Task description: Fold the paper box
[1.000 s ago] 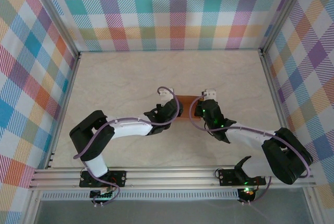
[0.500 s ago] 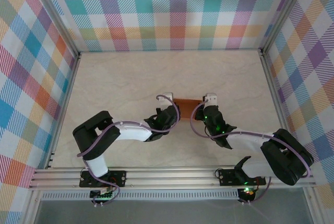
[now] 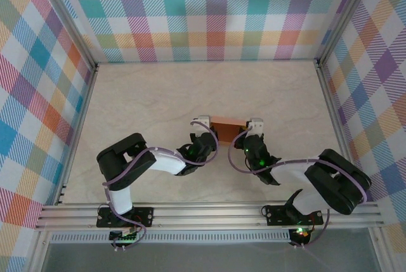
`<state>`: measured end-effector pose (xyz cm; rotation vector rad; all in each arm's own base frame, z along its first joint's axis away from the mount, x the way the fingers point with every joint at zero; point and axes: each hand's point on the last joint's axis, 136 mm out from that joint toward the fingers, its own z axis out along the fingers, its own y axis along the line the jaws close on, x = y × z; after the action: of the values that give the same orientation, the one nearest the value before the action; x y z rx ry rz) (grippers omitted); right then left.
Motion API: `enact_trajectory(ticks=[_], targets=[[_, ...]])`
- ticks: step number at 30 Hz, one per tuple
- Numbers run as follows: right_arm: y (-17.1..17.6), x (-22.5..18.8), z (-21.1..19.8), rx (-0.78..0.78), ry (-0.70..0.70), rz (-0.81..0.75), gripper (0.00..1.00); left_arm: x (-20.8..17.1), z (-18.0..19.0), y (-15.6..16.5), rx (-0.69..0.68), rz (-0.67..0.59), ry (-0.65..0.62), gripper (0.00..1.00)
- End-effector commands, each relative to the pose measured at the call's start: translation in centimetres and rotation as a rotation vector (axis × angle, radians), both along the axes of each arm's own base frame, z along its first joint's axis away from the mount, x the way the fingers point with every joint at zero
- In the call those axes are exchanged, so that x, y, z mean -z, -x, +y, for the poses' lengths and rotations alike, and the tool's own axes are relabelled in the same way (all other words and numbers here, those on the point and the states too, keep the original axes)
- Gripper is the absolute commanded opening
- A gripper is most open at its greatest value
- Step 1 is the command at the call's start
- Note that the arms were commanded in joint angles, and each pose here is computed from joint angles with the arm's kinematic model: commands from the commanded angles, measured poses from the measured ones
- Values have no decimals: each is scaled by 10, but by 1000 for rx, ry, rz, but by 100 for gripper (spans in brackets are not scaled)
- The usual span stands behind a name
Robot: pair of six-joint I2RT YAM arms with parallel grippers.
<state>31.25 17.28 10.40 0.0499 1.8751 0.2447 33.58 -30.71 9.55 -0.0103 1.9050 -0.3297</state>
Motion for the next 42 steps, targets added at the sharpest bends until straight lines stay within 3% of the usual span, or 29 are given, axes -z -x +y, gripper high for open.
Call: enact_trajectory(ticks=[1, 7, 9, 13, 27, 42], targets=[[20, 55, -13, 2, 93, 156, 0, 53, 10, 17, 43, 109, -115, 0], [19, 52, -11, 1, 108, 155, 2, 61, 6, 17, 59, 118, -123, 0], [19, 48, -10, -6, 114, 154, 8, 58, 6, 15, 53, 117, -138, 0], [18, 31, -9, -12, 106, 124, 34, 57, 10, 12, 26, 125, -187, 0], [41, -22, -25, -63, 57, 95, 62, 46, 12, 9, -9, 153, -225, 0], [54, -63, -52, -98, -41, 101, 66, 30, 11, 6, -27, 209, -259, 0]])
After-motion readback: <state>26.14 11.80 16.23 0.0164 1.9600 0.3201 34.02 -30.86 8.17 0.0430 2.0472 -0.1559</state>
